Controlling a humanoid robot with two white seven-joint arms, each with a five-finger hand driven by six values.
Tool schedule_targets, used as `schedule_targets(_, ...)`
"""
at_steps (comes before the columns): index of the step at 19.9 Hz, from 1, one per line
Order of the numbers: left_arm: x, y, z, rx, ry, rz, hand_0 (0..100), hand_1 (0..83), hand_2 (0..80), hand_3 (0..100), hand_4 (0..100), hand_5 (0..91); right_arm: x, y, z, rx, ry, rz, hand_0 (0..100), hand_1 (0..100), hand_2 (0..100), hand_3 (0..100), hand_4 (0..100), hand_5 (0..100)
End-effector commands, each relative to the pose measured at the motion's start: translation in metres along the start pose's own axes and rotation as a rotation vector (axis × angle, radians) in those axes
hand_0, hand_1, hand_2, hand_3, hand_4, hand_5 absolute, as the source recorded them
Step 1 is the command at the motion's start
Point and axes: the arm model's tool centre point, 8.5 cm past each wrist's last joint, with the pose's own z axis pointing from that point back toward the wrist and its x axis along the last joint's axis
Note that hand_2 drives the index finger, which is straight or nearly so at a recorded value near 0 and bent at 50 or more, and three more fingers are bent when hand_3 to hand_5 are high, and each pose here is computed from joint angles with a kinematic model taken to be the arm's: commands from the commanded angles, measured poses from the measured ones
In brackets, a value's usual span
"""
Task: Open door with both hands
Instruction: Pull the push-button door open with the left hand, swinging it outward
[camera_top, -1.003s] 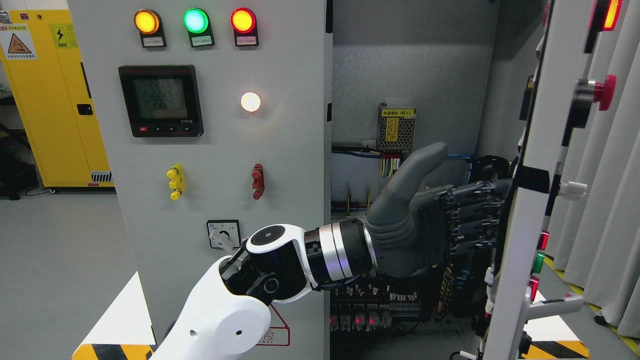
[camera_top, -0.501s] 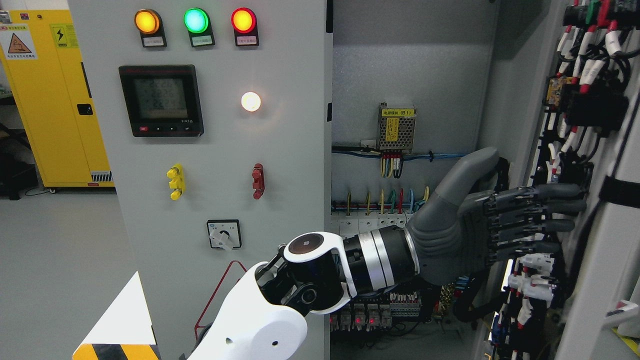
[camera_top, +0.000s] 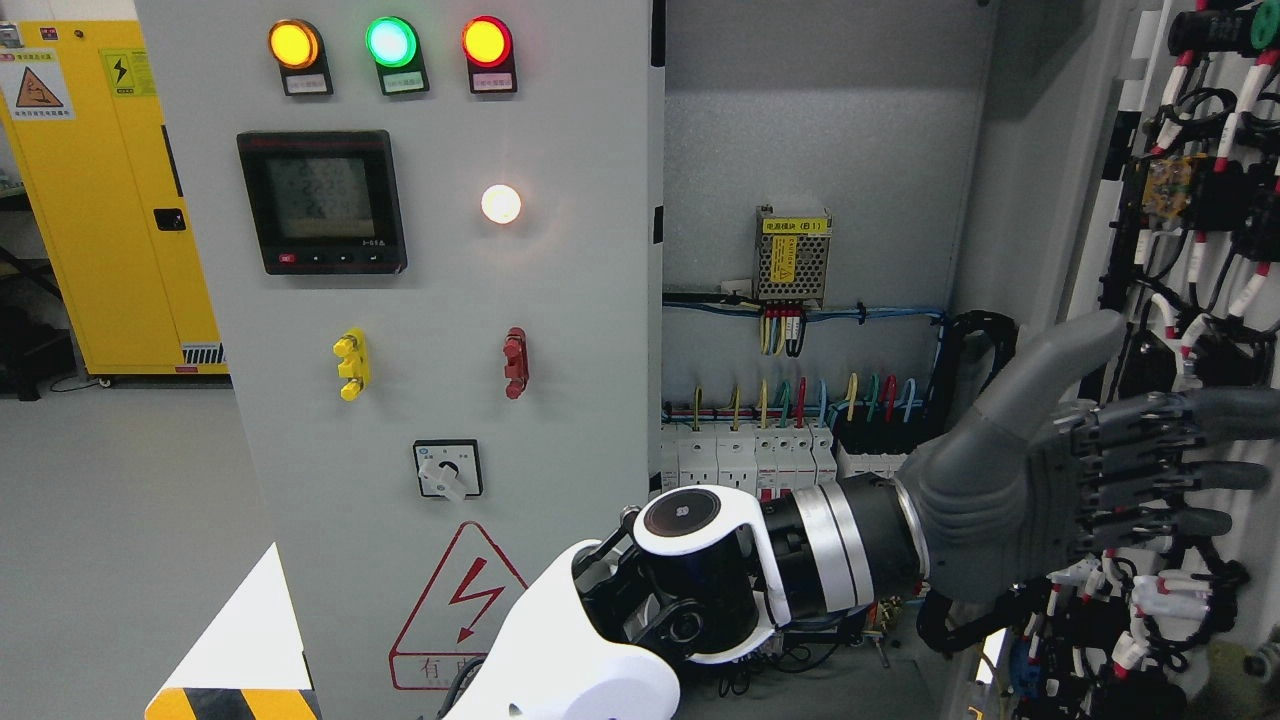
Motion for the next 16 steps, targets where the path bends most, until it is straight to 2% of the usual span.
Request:
schedule_targets(1, -0.014, -0.032, -0.029, -0.068, 0.013, -0.062, 0, 0.0, 0.0, 2, 0, 0.0, 0.0, 0.0, 0.0, -0.001, -0.001, 0.0, 22, 1, 0, 0, 0, 0)
schedule_targets(3, -0.016, -0.033, -0.033, -0.052, 0.013, -0.095, 0, 0.0, 0.0, 2, 0, 0.0, 0.0, -0.001, 0.0, -0.002, 0.001, 0.0, 22, 0, 0, 0, 0, 0)
schedule_targets(9, -0.03, -0.023, -0.037, -0.018, 0.059, -0.095, 0, 0.0, 0.0, 2, 0, 0.0, 0.0, -0.001, 0.0, -0.002, 0.001, 0.0, 22, 0, 0, 0, 0, 0)
schedule_targets(16, -0.04, -0.004, -0.048, 0.016, 0.073, -0.142, 0, 0.0, 0.0, 2, 0, 0.0, 0.0, 0.0, 0.0, -0.001, 0.001, 0.0, 22, 0, 0, 0, 0, 0)
